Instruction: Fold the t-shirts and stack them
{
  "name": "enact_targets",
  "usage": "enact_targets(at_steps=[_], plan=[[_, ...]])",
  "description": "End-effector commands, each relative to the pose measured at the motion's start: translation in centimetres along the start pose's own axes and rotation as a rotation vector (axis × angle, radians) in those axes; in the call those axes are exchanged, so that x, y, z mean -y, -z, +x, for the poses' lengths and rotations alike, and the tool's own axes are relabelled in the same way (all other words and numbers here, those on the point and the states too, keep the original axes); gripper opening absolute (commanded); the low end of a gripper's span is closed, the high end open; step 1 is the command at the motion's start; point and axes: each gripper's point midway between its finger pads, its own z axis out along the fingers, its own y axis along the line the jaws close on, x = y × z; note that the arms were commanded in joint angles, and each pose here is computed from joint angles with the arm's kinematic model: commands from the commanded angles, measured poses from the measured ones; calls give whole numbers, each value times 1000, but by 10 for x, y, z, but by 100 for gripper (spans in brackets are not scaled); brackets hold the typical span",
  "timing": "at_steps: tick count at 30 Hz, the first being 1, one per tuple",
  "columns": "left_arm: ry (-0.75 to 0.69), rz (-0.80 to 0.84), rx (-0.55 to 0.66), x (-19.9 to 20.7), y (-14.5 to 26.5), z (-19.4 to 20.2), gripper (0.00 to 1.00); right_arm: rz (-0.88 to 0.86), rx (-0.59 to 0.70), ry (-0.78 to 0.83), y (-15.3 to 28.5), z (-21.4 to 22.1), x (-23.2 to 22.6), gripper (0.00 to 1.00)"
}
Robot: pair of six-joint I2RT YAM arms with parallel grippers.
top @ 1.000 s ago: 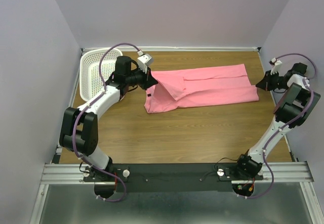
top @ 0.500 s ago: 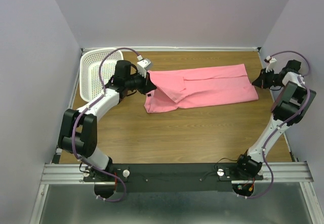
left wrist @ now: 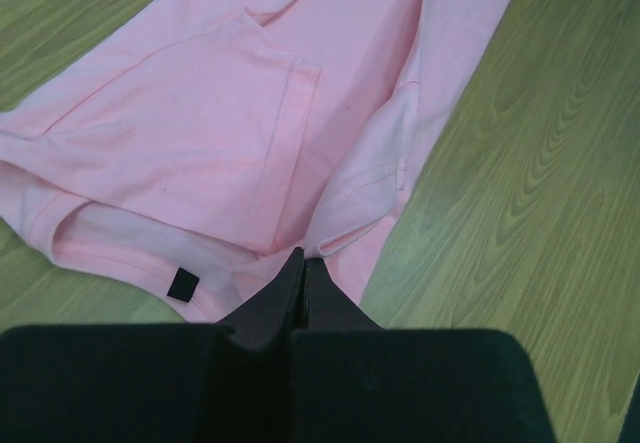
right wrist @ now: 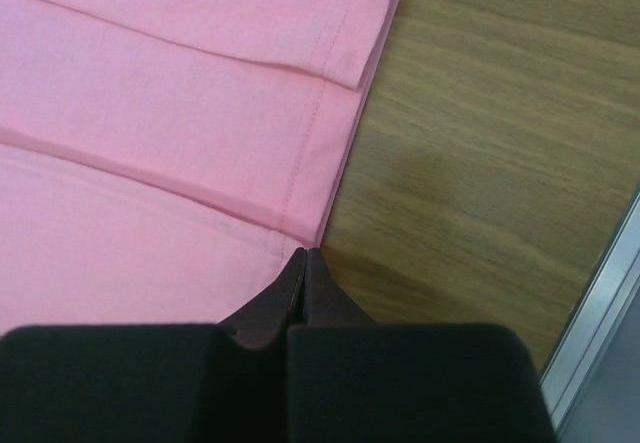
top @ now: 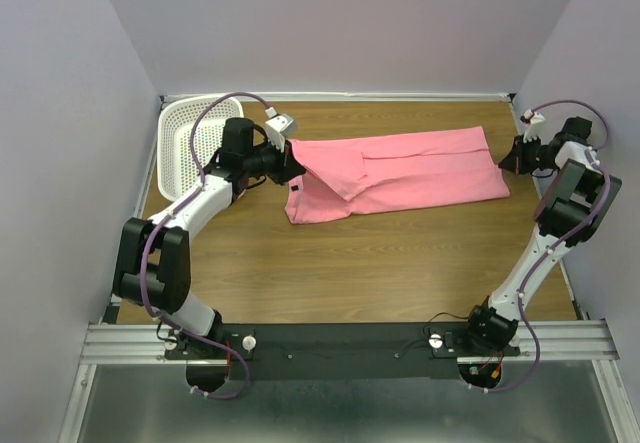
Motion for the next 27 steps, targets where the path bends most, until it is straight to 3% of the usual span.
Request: enact_targets(at_steps=[1,12,17,21,27], plan=[[-2,-19,6,-7,1,-5,0,35,-4,-2,-7,0,13,1],[23,-25,-33,-20,-9,-3,0,46,-9,-14,-12,1,18,6],[42,-25,-54,-25,-14,0,0,57,7,-15,-6,-9,16,32],[23,-26,-59,-27,-15,1,0,62,31,-11,3,-21,11,35],[27,-33,-67,-34,-21,-4,0,28,65,9,18,-31,-12,48]])
